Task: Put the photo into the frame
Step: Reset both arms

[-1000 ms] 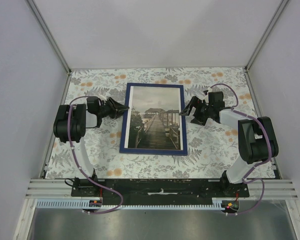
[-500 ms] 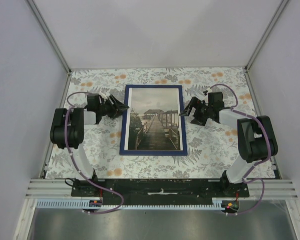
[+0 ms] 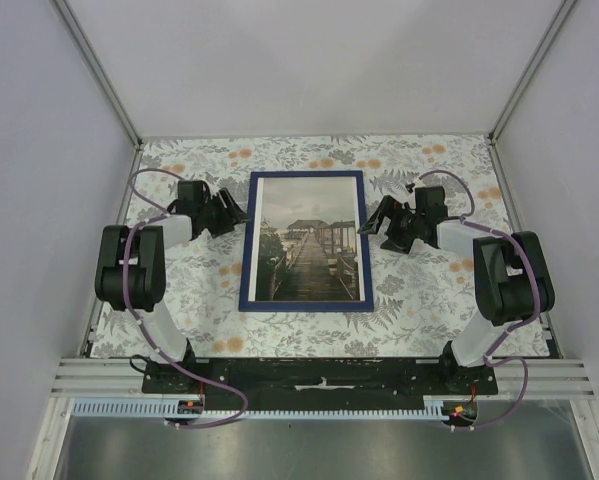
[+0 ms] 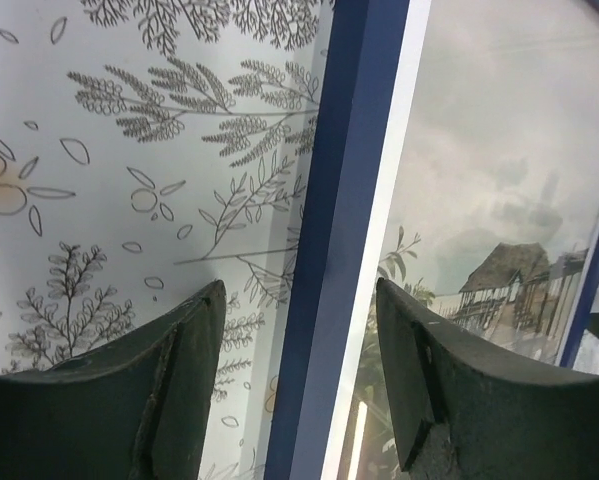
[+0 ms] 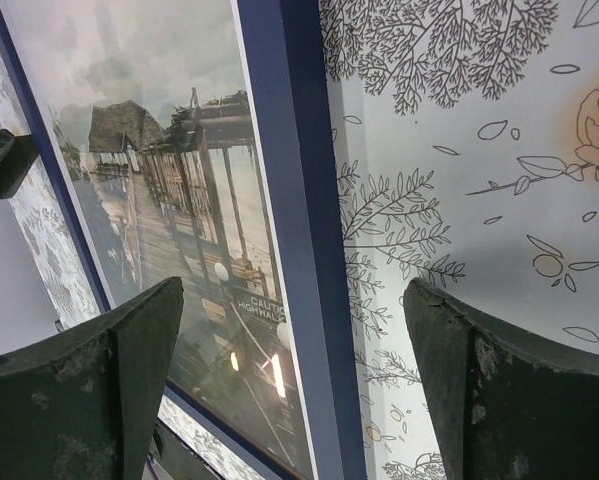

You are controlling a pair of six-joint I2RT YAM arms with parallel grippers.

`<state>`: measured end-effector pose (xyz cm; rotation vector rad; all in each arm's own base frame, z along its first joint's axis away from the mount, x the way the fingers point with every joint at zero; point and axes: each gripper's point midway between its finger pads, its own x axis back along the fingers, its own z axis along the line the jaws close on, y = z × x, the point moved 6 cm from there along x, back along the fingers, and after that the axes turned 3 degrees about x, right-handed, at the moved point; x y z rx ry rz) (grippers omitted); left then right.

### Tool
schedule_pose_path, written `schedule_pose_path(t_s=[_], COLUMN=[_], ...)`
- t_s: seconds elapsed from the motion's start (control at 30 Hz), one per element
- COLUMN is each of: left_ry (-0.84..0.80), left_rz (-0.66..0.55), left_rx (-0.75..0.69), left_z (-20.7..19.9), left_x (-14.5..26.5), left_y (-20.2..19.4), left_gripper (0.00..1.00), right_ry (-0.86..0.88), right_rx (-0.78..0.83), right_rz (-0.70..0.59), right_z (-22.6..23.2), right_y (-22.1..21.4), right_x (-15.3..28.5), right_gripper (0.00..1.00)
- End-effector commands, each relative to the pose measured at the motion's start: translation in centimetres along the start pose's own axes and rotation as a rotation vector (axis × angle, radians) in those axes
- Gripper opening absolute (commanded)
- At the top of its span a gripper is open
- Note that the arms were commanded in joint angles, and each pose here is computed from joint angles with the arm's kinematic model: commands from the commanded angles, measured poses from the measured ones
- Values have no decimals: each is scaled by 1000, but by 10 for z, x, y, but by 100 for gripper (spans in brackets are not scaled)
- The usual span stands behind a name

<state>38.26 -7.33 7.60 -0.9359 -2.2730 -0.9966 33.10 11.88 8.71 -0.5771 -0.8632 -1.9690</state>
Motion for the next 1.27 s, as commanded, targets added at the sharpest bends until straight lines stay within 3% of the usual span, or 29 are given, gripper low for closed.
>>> schedule_pose_path(t_s=[0.0, 0.13, 0.2, 0.37, 0.63, 0.77, 1.23], left_ry=[98, 197, 243, 243, 49, -21, -33], left_rz=[-29, -36, -36, -112, -243, -250, -216], left_rx=[-99, -183, -229, -358, -494, -473, -476], left_z=[-8, -18, -26, -71, -136, -139, -135], left_x=[18, 34, 44, 82, 157, 169, 165], left_y=[10, 28, 32, 31, 13, -1, -10], left_gripper=[68, 68, 84, 92, 94, 95, 96], right_ry=[-3, -57, -80, -77, -49, -36, -49], right_rx=[29, 55, 71, 126, 202, 233, 242], right_rz=[-34, -61, -86, -196, -400, -454, -470], right_z=[1, 7, 15, 46, 88, 95, 92], right_y=[4, 13, 21, 43, 42, 28, 20], right_x=[2, 15, 27, 67, 152, 180, 190], right_gripper=[98, 98, 98, 98, 98, 98, 98])
